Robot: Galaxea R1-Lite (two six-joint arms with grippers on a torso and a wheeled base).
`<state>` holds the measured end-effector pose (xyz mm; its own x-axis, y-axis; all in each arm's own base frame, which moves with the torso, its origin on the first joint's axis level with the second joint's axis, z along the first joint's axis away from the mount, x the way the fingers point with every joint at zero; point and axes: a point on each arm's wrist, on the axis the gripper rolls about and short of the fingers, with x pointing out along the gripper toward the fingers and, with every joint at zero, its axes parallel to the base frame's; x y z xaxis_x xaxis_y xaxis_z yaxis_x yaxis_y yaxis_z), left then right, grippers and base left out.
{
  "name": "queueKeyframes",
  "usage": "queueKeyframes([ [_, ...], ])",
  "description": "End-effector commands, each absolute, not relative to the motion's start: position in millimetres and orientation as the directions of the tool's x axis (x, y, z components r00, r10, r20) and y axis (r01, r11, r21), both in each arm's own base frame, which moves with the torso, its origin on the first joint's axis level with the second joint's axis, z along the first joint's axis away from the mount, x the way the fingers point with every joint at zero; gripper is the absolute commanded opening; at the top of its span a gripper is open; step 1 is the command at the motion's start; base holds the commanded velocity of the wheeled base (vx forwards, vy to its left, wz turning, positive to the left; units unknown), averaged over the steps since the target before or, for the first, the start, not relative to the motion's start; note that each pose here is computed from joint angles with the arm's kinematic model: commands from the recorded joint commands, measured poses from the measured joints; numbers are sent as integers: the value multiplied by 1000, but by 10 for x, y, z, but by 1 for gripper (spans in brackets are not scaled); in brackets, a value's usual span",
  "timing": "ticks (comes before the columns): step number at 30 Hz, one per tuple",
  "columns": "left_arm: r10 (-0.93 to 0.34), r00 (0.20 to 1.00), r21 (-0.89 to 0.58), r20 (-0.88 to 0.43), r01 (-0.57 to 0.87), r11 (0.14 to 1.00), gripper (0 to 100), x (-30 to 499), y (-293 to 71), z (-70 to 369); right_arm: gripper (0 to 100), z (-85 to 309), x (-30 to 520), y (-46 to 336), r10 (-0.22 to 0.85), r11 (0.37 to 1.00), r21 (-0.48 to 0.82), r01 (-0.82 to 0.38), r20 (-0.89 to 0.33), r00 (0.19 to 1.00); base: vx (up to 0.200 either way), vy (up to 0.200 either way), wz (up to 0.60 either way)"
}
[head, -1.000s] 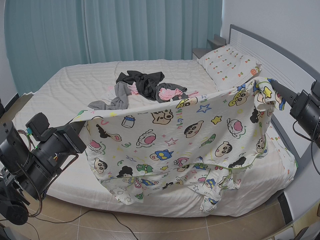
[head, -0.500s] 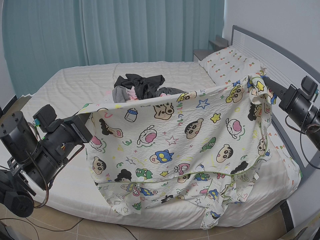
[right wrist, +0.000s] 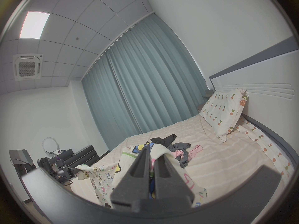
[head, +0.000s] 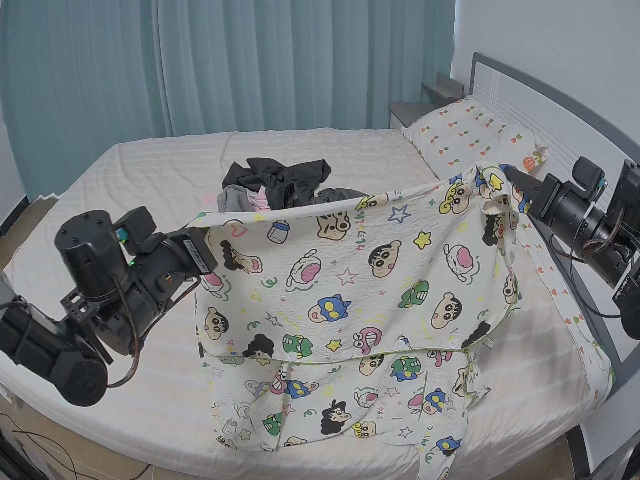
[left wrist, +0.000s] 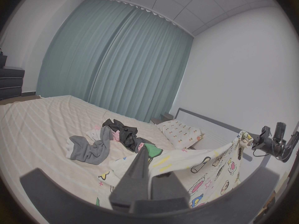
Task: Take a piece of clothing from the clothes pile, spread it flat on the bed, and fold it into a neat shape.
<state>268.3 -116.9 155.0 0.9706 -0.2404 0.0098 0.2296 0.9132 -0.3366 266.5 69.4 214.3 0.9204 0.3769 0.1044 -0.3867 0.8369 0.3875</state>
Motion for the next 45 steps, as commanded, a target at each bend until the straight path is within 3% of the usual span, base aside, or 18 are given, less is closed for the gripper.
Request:
queueKeyframes([
  [1, -189, 978, -313, -86, 154, 937, 0, 3178, -1210, 1135, 0, 1882, 2964, 708, 360, 852, 400, -337, 20, 933, 0, 0, 0],
  [9, -164, 978, -289, -126, 122, 950, 0, 3562, -1267, 827, 0, 1502, 3328, 698, 325, 870, 404, -282, -41, 945, 0, 0, 0],
  [14, -138, 970, -249, -202, 86, 965, 0, 3931, -1315, 443, 0, 991, 3740, 751, 297, 883, 404, -238, -90, 951, 0, 0, 0],
  [20, -97, 971, -240, -217, 43, 970, 0, 4232, -1320, 206, 0, 673, 4039, 783, 286, 888, 406, -215, -122, 950, 0, 0, 0],
  [21, -84, 970, -236, -230, 28, 971, 0, 4346, -1320, 99, 100, 565, 4138, 788, 283, 890, 405, -208, -134, 950, 0, 0, 0],
  [22, -80, 969, -235, -235, 24, 972, 100, 4402, -1322, 51, 100, 506, 4189, 797, 281, 891, 405, -203, -143, 949, 0, 0, 0],
  [27, -20, 974, -227, -225, -32, 973, 100, 4699, -1311, -186, 100, 254, 4429, 755, 226, 905, 400, -148, -156, 962, 0, 0, 0],
  [35, 102, 984, -239, -145, -135, 962, 100, 4994, -1157, -173, 100, 141, 4686, 624, 141, 905, 417, -80, -118, 983, 0, 0, 0],
  [45, 141, 976, -239, -166, -178, 954, 100, 4888, -972, -39, 100, 262, 4696, 379, 33, 881, 472, 23, -110, 993, 0, 0, 0],
])
